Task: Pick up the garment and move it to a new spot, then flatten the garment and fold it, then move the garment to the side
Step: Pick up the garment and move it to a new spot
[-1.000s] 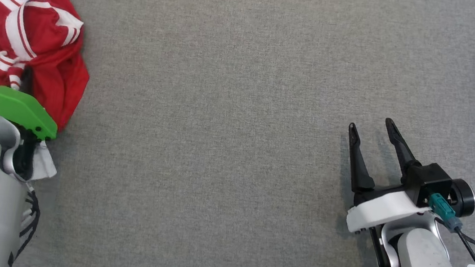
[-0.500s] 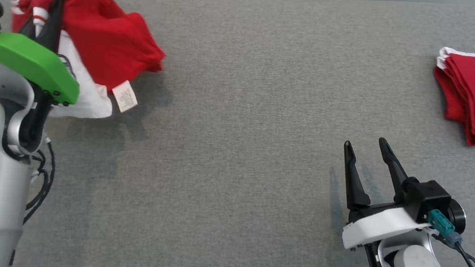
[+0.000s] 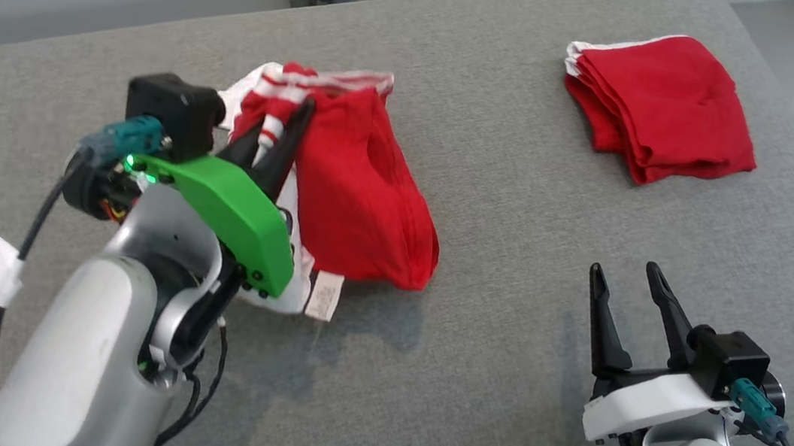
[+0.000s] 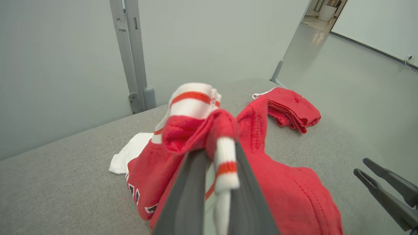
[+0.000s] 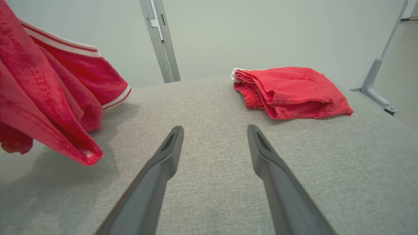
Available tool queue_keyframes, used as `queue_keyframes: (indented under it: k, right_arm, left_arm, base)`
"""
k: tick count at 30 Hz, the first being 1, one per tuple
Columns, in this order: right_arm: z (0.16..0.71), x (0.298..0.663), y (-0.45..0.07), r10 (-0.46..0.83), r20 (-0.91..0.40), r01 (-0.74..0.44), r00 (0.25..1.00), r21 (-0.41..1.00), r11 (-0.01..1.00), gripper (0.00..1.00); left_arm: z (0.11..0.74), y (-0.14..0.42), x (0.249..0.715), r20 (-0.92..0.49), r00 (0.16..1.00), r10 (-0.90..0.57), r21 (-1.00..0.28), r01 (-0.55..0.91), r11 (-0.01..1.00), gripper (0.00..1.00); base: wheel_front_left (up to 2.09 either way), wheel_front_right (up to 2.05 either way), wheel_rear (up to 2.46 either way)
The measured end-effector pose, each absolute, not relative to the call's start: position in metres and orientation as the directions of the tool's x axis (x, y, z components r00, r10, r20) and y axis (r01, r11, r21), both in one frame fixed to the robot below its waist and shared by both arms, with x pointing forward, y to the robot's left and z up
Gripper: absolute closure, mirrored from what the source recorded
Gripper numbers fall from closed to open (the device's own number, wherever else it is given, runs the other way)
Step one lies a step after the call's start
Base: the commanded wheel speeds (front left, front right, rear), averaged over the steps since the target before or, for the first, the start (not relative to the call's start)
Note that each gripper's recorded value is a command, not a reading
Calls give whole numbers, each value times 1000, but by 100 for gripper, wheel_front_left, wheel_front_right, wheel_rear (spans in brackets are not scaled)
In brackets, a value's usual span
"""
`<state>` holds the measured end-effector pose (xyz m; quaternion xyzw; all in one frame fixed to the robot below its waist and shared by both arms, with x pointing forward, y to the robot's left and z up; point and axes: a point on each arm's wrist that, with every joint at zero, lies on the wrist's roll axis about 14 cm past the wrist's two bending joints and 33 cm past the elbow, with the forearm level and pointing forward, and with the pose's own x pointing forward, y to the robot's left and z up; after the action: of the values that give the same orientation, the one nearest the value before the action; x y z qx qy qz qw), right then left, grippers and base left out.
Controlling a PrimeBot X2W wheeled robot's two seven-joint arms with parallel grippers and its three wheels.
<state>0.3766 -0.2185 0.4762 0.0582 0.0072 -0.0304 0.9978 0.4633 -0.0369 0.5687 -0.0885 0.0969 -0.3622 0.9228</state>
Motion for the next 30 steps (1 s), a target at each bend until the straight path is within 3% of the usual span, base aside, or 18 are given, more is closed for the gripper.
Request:
queue_keyframes:
  k: [4, 10, 11, 12, 13, 20, 30]
  right_arm:
    - [471, 361, -237, -122, -38, 126, 992, 109, 986, 0]
    - [466, 370, -225, -83, -50, 88, 995, 111, 990, 0]
    - [467, 373, -222, -71, -49, 76, 996, 110, 991, 0]
    - [468, 377, -219, -62, -45, 67, 997, 106, 992, 0]
    - [468, 379, -217, -55, -42, 59, 998, 103, 993, 0]
    - [473, 392, -203, -2, -22, 4, 1000, 54, 999, 0]
    - [495, 399, -182, 68, 46, -67, 997, -10, 998, 0]
  left_arm:
    - [508, -58, 442, -262, 644, -719, -304, 652, 695, 100]
    - [440, -46, 429, -388, 620, -682, -364, 577, 731, 100]
    - [437, -44, 430, -384, 633, -672, -370, 562, 740, 74]
    - [434, -42, 430, -376, 644, -667, -373, 553, 745, 7]
    - [435, -40, 431, -355, 659, -663, -376, 549, 747, 0]
    - [473, 3, 442, -128, 837, -532, -359, 461, 811, 0]
    - [479, 114, 397, -31, 976, -215, -282, 198, 939, 0]
  base:
    - [0, 0, 0]
    - [0, 0, 0]
    - [0, 0, 0]
    - [0, 0, 0]
    - [0, 0, 0]
    - [0, 0, 0]
    - [0, 0, 0]
